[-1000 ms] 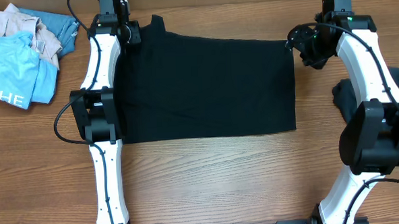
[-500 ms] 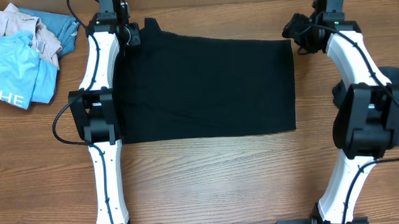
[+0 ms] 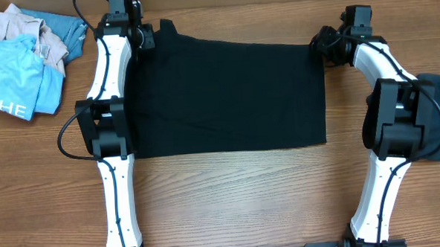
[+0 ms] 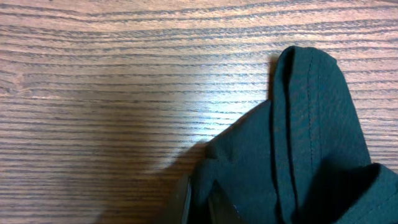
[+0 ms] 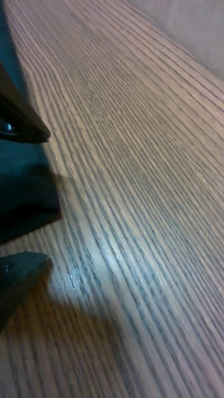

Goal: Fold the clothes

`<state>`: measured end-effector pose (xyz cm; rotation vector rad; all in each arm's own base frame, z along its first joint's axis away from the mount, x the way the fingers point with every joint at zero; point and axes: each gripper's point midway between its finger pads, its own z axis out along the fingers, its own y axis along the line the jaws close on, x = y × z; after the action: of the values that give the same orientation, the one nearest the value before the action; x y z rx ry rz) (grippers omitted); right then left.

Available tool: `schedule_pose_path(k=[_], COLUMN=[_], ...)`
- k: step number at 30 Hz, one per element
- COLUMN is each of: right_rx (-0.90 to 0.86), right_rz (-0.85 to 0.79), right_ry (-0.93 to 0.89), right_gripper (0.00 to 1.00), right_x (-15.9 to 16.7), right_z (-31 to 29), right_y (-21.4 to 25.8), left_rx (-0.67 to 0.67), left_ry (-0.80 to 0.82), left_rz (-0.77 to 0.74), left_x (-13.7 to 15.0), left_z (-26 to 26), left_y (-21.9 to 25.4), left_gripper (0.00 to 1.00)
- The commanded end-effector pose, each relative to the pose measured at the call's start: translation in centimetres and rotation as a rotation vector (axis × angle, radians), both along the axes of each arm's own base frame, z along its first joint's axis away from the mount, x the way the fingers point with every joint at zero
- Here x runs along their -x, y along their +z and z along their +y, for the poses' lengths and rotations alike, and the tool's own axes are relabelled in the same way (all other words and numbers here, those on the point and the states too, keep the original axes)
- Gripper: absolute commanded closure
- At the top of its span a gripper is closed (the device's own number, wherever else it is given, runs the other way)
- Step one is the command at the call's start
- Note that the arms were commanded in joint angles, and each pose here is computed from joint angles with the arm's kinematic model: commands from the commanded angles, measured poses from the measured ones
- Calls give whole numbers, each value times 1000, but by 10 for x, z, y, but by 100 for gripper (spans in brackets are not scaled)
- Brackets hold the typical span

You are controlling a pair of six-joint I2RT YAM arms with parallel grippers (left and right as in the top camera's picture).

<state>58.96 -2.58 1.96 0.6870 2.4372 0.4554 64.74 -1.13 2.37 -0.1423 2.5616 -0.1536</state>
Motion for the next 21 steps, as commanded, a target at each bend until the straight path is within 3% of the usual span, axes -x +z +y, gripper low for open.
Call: schedule_pose_path(k=[1,8,11,17,21], right_rx=[-23,-12,-12,-5,-10], right_rz=[0,3,9,12,30], right_ry=[0,24,25,18,2], right_gripper=[43,54,64,96,96], right_x=[-3,-4,-2,-2,-1], right_z=[4,25,26,23,18], right_y=[-3,-3,-4,-5,2], left_rx=[-2,-2,-2,-5,-10], left_ry=[7,7,7,9,1], left_rz=[-78,-76,-70,-79,-86], left_x=[-8,-8,-7,-8,-8], left_z=[2,2,2,3,3], left_y=[43,42,41,43,48], left_gripper=[91,90,90,96,96])
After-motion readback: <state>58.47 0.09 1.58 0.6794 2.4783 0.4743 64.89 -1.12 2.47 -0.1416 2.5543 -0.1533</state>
